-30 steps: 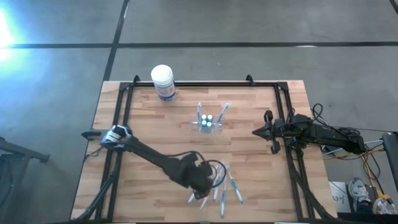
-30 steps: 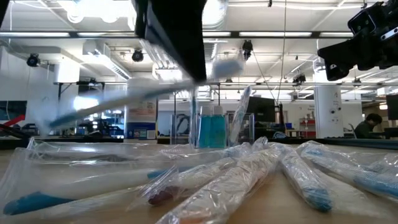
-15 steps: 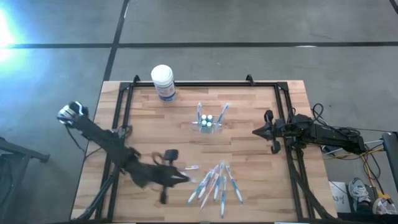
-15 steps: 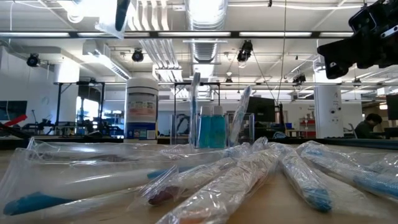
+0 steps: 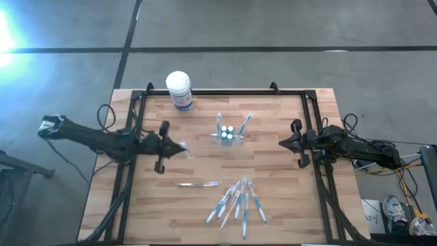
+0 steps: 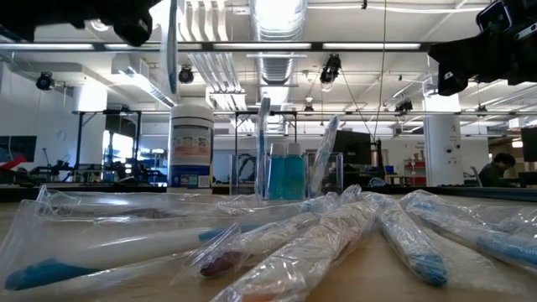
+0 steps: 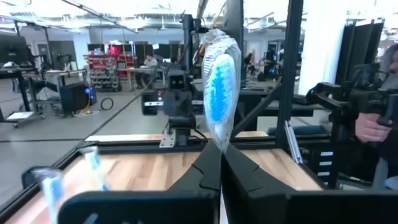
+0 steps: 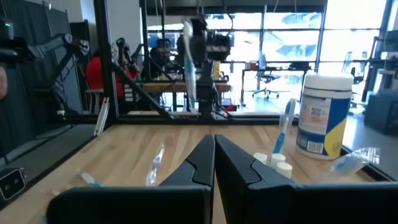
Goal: Pick & Place toothbrushing station
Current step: Put the blue toothbrush into the transparent bin organizer
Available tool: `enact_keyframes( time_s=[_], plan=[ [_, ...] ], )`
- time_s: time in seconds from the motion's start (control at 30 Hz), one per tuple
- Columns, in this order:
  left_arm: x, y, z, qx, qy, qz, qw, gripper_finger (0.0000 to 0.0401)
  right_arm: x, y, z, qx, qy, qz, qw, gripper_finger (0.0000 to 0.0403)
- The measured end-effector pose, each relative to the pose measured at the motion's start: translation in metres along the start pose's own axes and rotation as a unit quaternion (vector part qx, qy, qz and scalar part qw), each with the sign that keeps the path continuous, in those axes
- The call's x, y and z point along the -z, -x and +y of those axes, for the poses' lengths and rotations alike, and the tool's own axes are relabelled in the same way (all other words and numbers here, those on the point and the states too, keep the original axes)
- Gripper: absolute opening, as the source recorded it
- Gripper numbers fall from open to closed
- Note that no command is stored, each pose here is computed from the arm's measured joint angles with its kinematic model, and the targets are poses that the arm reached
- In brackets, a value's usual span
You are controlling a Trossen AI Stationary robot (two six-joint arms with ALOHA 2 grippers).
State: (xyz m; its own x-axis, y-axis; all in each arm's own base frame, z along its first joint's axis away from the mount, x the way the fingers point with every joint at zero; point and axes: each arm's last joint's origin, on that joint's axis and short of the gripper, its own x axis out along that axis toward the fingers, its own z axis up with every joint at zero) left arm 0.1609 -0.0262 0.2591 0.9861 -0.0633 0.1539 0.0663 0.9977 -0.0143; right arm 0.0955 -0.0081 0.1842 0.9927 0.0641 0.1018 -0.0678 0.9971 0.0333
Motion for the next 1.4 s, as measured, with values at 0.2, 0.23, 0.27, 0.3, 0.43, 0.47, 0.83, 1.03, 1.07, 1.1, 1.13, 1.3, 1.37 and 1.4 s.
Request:
enact_keyframes(
  time_s=[0.2, 0.23, 0.27, 0.3, 0.43, 0.47, 0.83, 1.03, 1.07, 1.1, 1.13, 1.3, 1.37, 1.4],
  plan=[
    [0.018, 0.013, 0.025, -0.019, 0.003, -0.001, 1.0, 0.0, 0.002, 0.0, 0.0, 0.0, 0.017, 0.002, 1.0, 0.0008],
    [0.02, 0.013, 0.028, -0.023, 0.005, 0.003, 1.0, 0.0, 0.001, 0.0, 0.0, 0.0, 0.021, 0.001, 1.0, 0.0008],
    [0.021, 0.014, 0.03, -0.028, 0.004, 0.005, 1.0, 0.0, 0.001, 0.0, 0.0, 0.0, 0.024, 0.0, 1.0, 0.0008],
    [0.022, 0.014, 0.032, -0.035, -0.002, 0.006, 0.999, 0.0, 0.001, 0.0, 0.0, 0.0, 0.026, 0.0, 1.0, 0.0008],
    [0.021, 0.016, 0.039, -0.056, -0.052, 0.004, 0.997, 0.0, 0.001, 0.0, 0.0, 0.001, 0.028, 0.0, 1.0, 0.0008],
    [0.019, 0.016, 0.04, -0.06, -0.059, 0.001, 0.996, 0.0, 0.001, 0.0, 0.0, 0.001, 0.028, -0.001, 1.0, 0.0008],
    [0.027, 0.024, 0.064, -0.069, -0.026, -0.045, 0.996, 0.0, -0.001, 0.0, 0.0, 0.002, 0.021, -0.012, 1.0, 0.0008],
    [0.026, 0.006, 0.072, -0.072, -0.003, -0.035, 0.997, 0.0, -0.006, 0.0, 0.0, 0.002, 0.042, -0.034, 0.999, 0.0008],
    [0.024, 0.001, 0.073, -0.07, -0.005, -0.042, 0.997, 0.0, -0.005, 0.0, 0.0, 0.002, 0.046, -0.033, 0.998, 0.0008],
    [0.022, -0.004, 0.075, -0.068, -0.008, -0.052, 0.996, 0.0, -0.005, 0.0, 0.0, 0.002, 0.05, -0.033, 0.998, 0.0008],
    [0.021, -0.008, 0.076, -0.068, -0.01, -0.06, 0.996, 0.0, -0.005, 0.0, 0.0, 0.003, 0.053, -0.034, 0.998, 0.0008],
    [0.025, -0.033, 0.086, -0.069, -0.011, -0.055, 0.996, 0.0, -0.007, 0.0, 0.0, 0.004, 0.074, -0.038, 0.997, 0.0008],
    [0.029, -0.042, 0.09, -0.07, -0.007, -0.043, 0.997, 0.0, -0.007, 0.0, 0.0, 0.004, 0.077, -0.038, 0.996, 0.0008],
    [0.032, -0.047, 0.092, -0.072, -0.005, -0.036, 0.997, 0.0, -0.007, 0.0, 0.0, 0.005, 0.077, -0.039, 0.996, 0.0008]
  ],
)
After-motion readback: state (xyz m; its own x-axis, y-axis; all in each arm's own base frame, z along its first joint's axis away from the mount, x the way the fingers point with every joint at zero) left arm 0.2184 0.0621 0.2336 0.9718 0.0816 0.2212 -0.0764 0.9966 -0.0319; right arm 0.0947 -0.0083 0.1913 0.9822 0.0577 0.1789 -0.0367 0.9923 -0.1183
